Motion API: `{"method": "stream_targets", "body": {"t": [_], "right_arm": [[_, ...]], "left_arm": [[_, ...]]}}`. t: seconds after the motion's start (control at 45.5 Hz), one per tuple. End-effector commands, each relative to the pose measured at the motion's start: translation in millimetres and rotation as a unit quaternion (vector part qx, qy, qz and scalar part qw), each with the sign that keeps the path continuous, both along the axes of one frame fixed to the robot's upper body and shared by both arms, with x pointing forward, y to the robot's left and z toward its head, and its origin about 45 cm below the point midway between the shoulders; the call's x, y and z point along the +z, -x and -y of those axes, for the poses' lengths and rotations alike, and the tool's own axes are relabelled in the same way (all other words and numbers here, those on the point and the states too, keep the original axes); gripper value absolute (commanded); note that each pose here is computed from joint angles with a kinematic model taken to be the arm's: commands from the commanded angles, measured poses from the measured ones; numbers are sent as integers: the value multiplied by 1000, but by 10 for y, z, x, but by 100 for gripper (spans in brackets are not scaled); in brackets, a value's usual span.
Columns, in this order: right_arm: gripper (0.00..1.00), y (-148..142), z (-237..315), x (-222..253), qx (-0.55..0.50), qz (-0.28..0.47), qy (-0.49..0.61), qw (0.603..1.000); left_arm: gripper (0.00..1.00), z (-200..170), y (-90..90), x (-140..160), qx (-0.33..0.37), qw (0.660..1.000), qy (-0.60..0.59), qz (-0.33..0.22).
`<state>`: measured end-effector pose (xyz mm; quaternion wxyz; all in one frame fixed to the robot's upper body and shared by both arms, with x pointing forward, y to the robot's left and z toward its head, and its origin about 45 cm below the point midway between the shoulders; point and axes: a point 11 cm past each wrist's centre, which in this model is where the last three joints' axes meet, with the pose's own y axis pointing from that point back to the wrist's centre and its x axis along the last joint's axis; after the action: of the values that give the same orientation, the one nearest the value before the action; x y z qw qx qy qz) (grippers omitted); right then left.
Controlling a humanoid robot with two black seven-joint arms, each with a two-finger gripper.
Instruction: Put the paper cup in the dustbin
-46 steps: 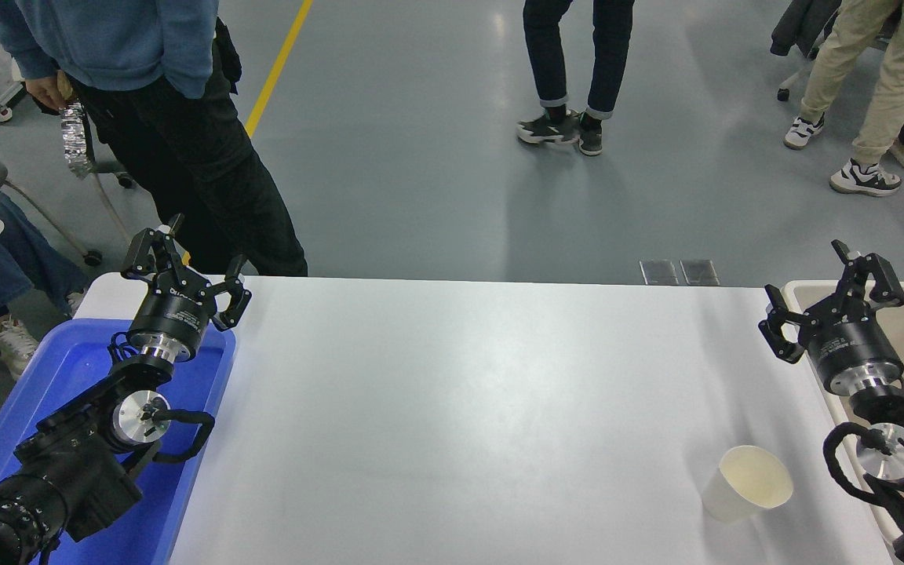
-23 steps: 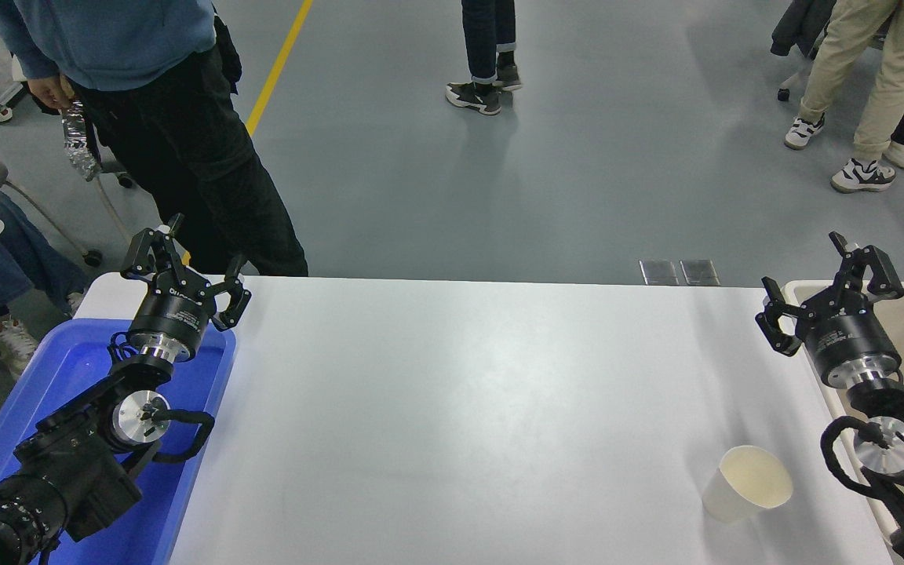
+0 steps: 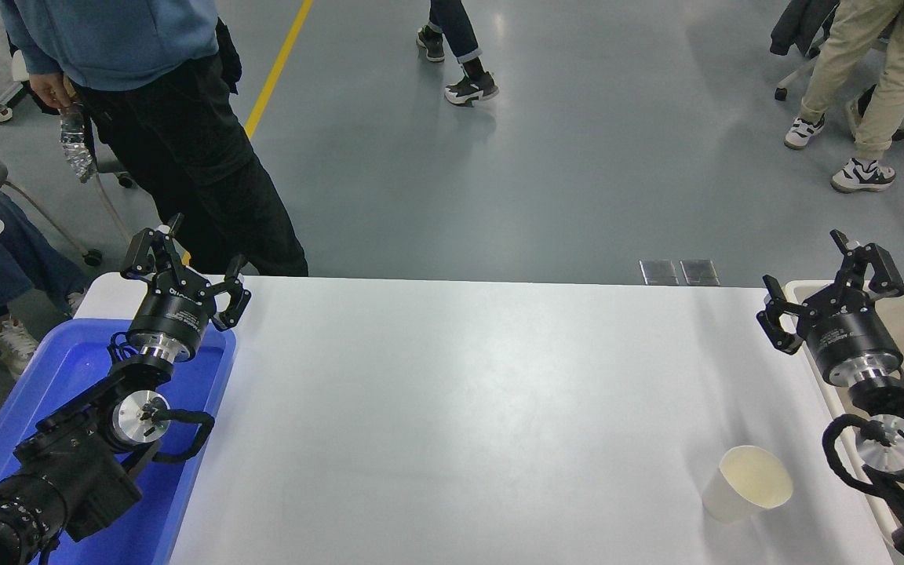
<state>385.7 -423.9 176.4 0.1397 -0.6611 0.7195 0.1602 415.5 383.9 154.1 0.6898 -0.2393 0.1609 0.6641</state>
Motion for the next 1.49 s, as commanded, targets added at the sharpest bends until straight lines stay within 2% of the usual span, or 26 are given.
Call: {"method": "stream_targets", "body": {"t": [0.0,0.176,0.352,0.527,0.681,0.879,1.077,1.231,1.319,1.363,1.385,1.473], "right_arm": [[100,55,1,190,54,-23,50,997],[100,118,-1,461,112,-22,136,984],[100,228,-76,581,185,-33,259,948],[100,406,-151,614,271,-49,377,884],[100,483,-91,709,312,-50,502,805],[100,540,-98,731,347,-59,531,771],[100,608,-113,598,392,-82,587,704],[100,690,-136,699,417,-81,609,670],[100,705,-201,717,435,-73,637,633],[100,747,-211,666,449,-75,652,607],[100,815,-223,573,468,-79,666,575],[100,925,-227,455,493,-82,687,528]], "left_arm": [[100,4,0,-2,0,1000,0,0],[100,4,0,-2,0,1000,0,0],[100,-3,0,1,0,1000,0,0],[100,-3,0,1,0,1000,0,0],[100,8,-2,1,-1,1000,1,0],[100,3,-1,2,-1,1000,0,0],[100,-3,0,1,0,1000,0,0],[100,4,0,-2,0,1000,1,0],[100,4,0,-2,0,1000,1,0],[100,4,0,-2,0,1000,1,0],[100,4,0,-2,0,1000,1,0],[100,-3,0,1,0,1000,0,0]]}}
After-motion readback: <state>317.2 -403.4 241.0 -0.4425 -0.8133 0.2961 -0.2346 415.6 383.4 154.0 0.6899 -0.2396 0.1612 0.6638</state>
